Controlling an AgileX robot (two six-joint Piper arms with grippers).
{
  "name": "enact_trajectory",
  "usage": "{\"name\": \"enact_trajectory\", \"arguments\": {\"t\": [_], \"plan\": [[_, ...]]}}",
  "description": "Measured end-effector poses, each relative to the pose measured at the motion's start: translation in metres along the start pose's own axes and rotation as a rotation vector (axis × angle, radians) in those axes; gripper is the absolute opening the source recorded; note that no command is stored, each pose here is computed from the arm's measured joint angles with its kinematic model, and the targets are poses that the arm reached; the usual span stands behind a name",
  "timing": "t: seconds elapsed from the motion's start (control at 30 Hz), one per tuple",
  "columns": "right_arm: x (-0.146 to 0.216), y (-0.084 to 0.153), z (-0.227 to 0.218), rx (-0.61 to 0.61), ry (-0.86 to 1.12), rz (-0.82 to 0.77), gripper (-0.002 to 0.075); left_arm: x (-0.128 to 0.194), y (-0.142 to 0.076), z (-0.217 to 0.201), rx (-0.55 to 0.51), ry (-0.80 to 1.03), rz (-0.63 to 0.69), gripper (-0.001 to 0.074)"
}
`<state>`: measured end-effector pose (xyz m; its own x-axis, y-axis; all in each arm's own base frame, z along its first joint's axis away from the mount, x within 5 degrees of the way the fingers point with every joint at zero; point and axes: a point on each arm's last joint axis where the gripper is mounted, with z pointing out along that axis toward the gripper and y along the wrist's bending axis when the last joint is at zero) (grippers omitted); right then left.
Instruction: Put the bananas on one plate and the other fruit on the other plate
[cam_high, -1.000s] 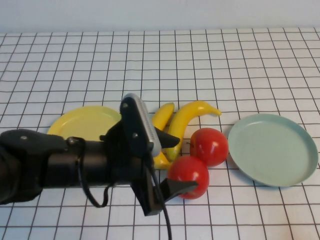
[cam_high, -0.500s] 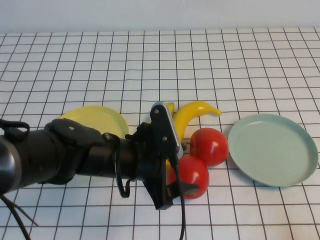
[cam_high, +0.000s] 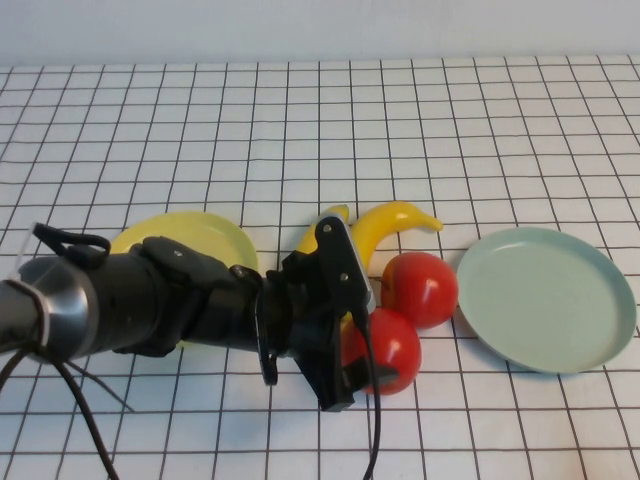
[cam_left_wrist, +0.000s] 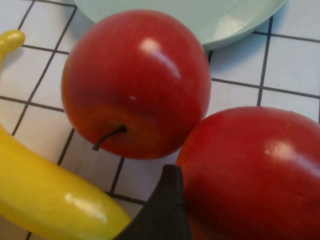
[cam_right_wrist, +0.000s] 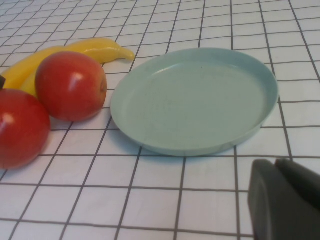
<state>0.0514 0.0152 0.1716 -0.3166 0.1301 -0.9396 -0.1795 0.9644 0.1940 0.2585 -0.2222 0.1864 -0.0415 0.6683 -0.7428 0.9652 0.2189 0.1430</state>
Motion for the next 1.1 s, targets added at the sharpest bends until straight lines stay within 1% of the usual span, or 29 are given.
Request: {"name": "enact_trajectory", "arguments": {"t": [0.2, 0.33, 0.37, 0.5, 0.63, 0.73, 0.83, 0.9, 0.97, 1.03, 1.1], "plan": [[0.000, 0.000, 0.000, 0.000, 0.000, 0.000, -0.0017, 0.001, 0.000, 0.007, 0.037, -0.006, -0.006, 0.0668], [0.000, 0.000, 0.000, 0.000, 0.000, 0.000, -0.0017, 0.001, 0.000, 0.008, 0.044, -0.010, -0.015, 0.0666], [0.000, 0.000, 0.000, 0.000, 0.000, 0.000, -0.0017, 0.001, 0.000, 0.008, 0.044, -0.011, -0.016, 0.0657], [0.000, 0.000, 0.000, 0.000, 0.000, 0.000, -0.0017, 0.001, -0.001, 0.008, 0.047, -0.012, -0.016, 0.0574], [0.000, 0.000, 0.000, 0.000, 0.000, 0.000, -0.0017, -0.004, 0.000, 0.003, 0.028, -0.025, -0.008, 0.0574], [0.000, 0.000, 0.000, 0.000, 0.000, 0.000, -0.0017, -0.015, 0.006, -0.012, -0.064, -0.050, -0.008, 0.0574], [0.000, 0.000, 0.000, 0.000, 0.000, 0.000, -0.0017, -0.025, 0.015, -0.031, -0.208, -0.069, -0.038, 0.0573], [0.000, 0.000, 0.000, 0.000, 0.000, 0.000, -0.0017, -0.032, 0.024, -0.050, -0.350, -0.076, -0.075, 0.0573], [0.000, 0.000, 0.000, 0.000, 0.000, 0.000, -0.0017, -0.035, 0.032, -0.066, -0.483, -0.072, -0.142, 0.0573], [0.000, 0.000, 0.000, 0.000, 0.000, 0.000, -0.0017, -0.033, 0.040, -0.082, -0.625, -0.049, -0.229, 0.0573], [0.000, 0.000, 0.000, 0.000, 0.000, 0.000, -0.0017, -0.024, 0.049, -0.096, -0.732, -0.020, -0.301, 0.0573]]}}
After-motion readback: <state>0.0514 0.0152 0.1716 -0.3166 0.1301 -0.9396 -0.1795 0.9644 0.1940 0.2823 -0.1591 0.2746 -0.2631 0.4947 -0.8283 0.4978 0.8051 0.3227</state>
